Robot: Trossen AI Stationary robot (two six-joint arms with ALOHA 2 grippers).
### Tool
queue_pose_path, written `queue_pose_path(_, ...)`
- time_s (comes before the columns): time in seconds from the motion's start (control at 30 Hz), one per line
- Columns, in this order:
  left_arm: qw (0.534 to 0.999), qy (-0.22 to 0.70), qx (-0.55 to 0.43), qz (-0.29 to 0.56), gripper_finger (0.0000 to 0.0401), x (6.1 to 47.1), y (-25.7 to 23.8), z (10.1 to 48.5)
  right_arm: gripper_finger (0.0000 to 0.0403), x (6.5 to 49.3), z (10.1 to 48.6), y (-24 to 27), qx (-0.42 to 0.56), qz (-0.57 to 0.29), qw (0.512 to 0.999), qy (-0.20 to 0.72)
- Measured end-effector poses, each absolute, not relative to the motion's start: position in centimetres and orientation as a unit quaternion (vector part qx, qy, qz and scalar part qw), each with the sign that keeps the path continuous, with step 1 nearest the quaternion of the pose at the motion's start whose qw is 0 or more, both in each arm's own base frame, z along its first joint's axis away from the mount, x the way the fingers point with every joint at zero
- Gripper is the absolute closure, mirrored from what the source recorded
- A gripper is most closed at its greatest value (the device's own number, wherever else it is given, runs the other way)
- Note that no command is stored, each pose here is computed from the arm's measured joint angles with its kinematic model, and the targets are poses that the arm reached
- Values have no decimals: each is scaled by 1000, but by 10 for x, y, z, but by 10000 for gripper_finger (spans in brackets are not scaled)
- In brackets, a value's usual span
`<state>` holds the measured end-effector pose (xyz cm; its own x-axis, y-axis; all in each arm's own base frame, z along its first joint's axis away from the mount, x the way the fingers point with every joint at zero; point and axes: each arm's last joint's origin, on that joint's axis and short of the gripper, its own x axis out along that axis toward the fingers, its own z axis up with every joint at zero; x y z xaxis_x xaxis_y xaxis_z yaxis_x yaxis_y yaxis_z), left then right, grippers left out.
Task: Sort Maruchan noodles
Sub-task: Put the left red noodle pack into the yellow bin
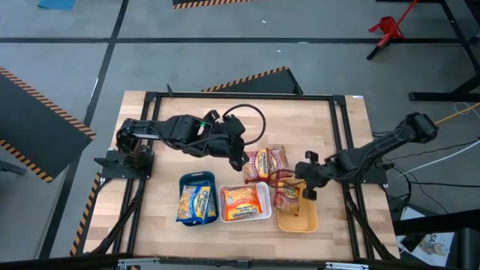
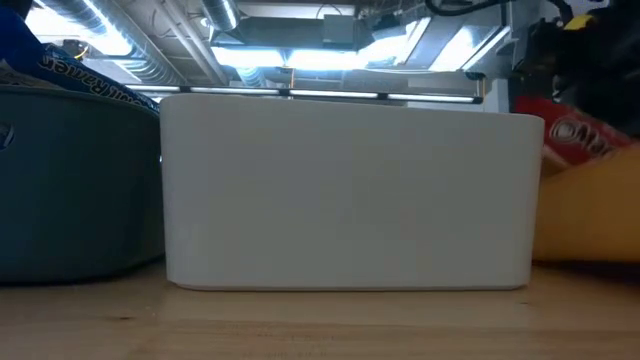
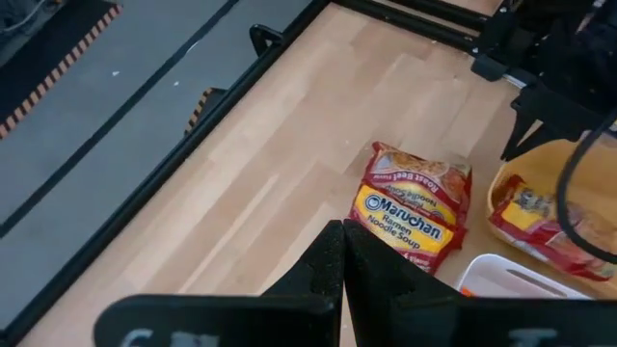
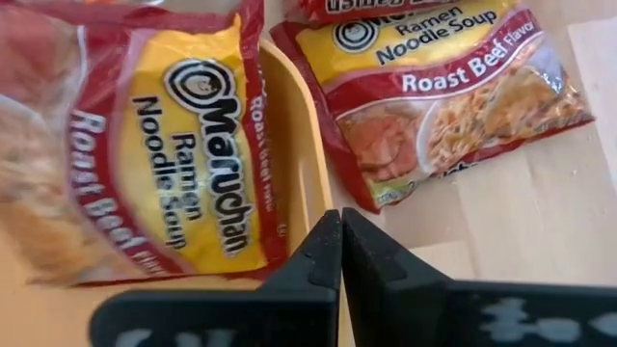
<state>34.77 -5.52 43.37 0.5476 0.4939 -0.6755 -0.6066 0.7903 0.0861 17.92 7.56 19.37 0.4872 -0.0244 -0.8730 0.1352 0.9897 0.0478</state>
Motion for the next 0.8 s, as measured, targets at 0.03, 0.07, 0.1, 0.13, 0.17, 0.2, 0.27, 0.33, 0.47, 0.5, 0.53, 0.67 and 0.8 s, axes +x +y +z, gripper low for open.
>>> queue_pose_path(0.03,876,359,-75,313,401,348,-55,434,402,179,193,78,57,-52,861,503)
queue_pose_path(0.07,877,359,-72,312,401,348,-55,434,402,179,192,80,59,-56,861,502)
queue_pose_path(0.1,877,361,-69,311,401,348,-55,434,402,178,192,82,59,-58,862,501)
queue_pose_path(0.13,877,362,-64,309,401,348,-54,434,402,178,192,83,62,-63,862,499)
queue_pose_path(0.17,877,363,-63,308,401,348,-54,434,402,177,192,84,63,-70,864,495)
queue_pose_path(0.2,877,363,-62,309,401,348,-53,434,402,177,192,84,63,-81,866,489)
queue_pose_path(0.27,876,363,-62,311,401,348,-52,434,402,176,193,82,61,-107,870,477)
queue_pose_path(0.33,876,362,-63,313,401,348,-51,434,402,176,195,80,60,-119,875,466)
queue_pose_path(0.47,876,365,-53,310,401,348,-51,434,402,181,209,85,63,-88,881,460)
queue_pose_path(0.5,876,365,-52,309,401,348,-51,434,402,183,215,88,65,-59,883,462)
queue_pose_path(0.53,877,365,-52,309,401,348,-51,434,402,184,220,92,64,-35,883,463)
queue_pose_path(0.67,877,366,-51,308,401,348,-51,434,402,181,229,102,54,-4,882,468)
queue_pose_path(0.8,878,370,-41,302,401,348,-52,434,402,177,214,102,54,-20,865,499)
